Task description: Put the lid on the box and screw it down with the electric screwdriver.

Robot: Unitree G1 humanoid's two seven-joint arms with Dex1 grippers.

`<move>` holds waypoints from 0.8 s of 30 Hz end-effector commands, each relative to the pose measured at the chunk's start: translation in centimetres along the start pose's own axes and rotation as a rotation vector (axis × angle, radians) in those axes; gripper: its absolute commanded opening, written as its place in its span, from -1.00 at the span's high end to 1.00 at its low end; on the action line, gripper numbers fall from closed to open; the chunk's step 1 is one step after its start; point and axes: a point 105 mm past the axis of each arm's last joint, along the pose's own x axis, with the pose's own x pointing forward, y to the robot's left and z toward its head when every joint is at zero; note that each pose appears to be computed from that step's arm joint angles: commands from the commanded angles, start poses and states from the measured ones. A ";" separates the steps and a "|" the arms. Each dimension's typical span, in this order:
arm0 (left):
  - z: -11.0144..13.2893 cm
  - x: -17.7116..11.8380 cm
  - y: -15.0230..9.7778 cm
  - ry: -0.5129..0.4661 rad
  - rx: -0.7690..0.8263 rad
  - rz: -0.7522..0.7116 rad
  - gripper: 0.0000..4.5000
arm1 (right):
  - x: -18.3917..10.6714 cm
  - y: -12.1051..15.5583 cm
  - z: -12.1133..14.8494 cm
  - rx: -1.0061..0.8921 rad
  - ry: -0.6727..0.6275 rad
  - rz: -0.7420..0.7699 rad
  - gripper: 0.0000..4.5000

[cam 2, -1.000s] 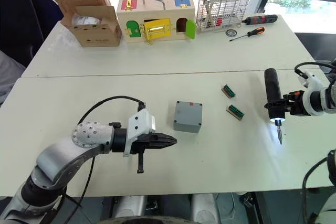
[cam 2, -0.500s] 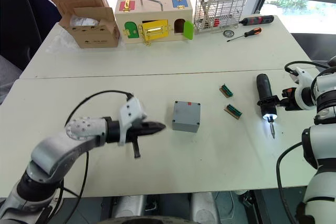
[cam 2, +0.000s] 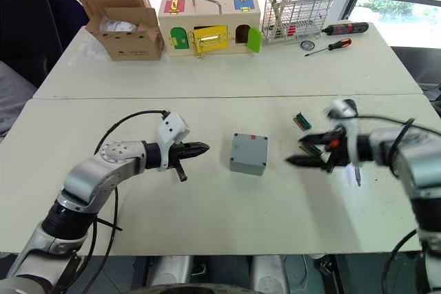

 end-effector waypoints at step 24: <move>2.1 5.4 2.1 -0.002 0.257 -0.028 1.00 | 5.8 6.5 0.0 -0.004 -0.090 0.050 -0.99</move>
